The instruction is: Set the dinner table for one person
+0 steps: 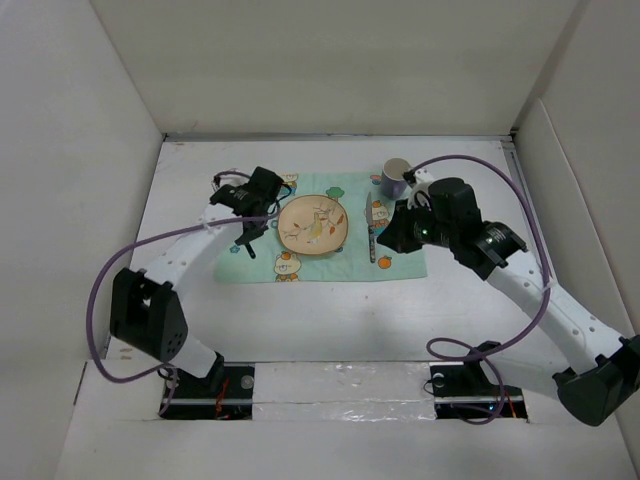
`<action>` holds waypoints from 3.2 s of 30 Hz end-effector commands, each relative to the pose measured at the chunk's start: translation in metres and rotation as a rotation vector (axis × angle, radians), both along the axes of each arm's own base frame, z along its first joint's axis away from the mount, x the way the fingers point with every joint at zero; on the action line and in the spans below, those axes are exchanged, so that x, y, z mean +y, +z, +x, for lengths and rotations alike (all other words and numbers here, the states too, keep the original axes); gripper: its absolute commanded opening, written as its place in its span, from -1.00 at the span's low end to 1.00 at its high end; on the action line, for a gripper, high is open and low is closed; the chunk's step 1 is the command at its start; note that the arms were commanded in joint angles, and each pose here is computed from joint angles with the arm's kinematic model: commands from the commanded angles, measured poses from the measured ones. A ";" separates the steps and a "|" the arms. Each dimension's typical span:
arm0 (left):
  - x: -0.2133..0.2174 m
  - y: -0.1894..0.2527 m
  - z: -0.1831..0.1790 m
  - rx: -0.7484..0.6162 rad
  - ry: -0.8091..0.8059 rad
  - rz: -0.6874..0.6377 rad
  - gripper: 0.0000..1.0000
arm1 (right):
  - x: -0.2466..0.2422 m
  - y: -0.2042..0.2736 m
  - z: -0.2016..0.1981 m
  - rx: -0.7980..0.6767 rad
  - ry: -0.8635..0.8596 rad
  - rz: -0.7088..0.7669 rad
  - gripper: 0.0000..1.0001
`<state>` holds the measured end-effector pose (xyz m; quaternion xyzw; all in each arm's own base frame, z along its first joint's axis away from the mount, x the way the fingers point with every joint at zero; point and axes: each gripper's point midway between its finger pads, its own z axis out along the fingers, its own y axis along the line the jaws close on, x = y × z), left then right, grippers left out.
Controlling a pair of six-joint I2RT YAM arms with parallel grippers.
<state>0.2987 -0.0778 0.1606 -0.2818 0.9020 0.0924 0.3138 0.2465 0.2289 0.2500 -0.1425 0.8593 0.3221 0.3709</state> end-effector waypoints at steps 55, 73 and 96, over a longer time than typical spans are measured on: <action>-0.018 -0.121 0.069 0.124 -0.527 0.190 -1.00 | -0.076 -0.062 0.060 0.089 -0.340 -0.112 0.04; -0.005 -0.046 0.081 -0.013 -0.403 0.233 0.16 | -0.078 -0.052 0.063 0.087 -0.334 -0.088 0.05; 0.096 0.353 -0.067 -1.078 0.017 -0.001 0.98 | -0.220 0.297 -0.013 -0.763 -1.018 0.434 0.30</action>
